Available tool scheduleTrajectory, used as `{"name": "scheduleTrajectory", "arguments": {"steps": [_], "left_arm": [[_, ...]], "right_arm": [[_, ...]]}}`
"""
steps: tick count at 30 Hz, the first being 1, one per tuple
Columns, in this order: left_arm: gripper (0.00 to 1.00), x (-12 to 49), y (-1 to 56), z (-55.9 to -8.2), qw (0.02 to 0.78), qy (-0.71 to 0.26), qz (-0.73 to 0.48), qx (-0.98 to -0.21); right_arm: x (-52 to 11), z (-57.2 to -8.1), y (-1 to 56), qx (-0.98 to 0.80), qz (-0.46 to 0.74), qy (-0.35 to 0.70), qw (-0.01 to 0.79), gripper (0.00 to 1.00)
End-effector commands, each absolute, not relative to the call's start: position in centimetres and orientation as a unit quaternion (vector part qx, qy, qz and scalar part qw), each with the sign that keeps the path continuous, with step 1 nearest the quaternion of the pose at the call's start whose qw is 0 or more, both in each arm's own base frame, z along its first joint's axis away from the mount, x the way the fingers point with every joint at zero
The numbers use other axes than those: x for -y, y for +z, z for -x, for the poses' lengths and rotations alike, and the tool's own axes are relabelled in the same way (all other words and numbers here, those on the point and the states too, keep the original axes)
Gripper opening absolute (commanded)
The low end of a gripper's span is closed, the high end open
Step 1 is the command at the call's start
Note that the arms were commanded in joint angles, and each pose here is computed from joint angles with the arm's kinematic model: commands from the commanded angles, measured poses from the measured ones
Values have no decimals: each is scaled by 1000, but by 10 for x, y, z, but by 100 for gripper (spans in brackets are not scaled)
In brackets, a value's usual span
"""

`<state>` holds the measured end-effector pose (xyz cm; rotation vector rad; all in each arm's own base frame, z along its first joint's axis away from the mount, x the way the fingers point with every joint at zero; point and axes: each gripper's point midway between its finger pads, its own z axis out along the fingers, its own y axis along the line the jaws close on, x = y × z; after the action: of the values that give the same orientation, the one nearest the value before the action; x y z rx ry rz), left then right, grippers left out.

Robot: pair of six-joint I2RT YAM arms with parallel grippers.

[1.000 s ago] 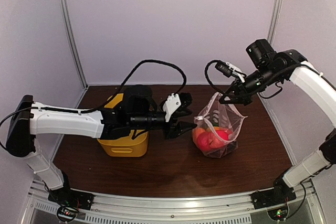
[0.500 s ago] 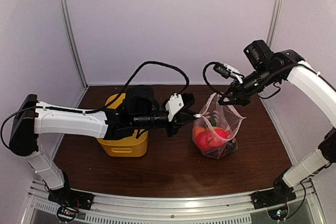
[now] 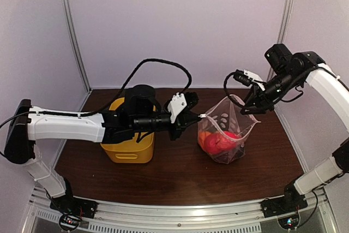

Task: Place the food in the zip-top bag and seal the zipper
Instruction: Adjust the zipper food storage bag at the center of the board.

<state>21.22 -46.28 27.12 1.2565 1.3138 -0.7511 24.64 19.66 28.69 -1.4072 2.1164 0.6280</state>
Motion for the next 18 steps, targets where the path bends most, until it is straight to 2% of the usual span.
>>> {"name": "scheduleTrajectory", "arguments": {"steps": [1, 7, 12, 18], "left_arm": [[0, 455, 297, -211, 566, -328, -509, -560], [0, 454, 292, -214, 555, -326, -505, -575], [0, 453, 289, -217, 552, -328, -497, -584], [0, 451, 294, -220, 557, -332, -490, -583]], "right_arm": [[-166, -189, 271, -779, 550, 233, 190, 43], [-152, -172, 271, -758, 582, 200, 215, 50], [-143, -166, 249, -750, 601, 177, 212, 46], [-149, -187, 243, -750, 585, 157, 264, 40]]}}
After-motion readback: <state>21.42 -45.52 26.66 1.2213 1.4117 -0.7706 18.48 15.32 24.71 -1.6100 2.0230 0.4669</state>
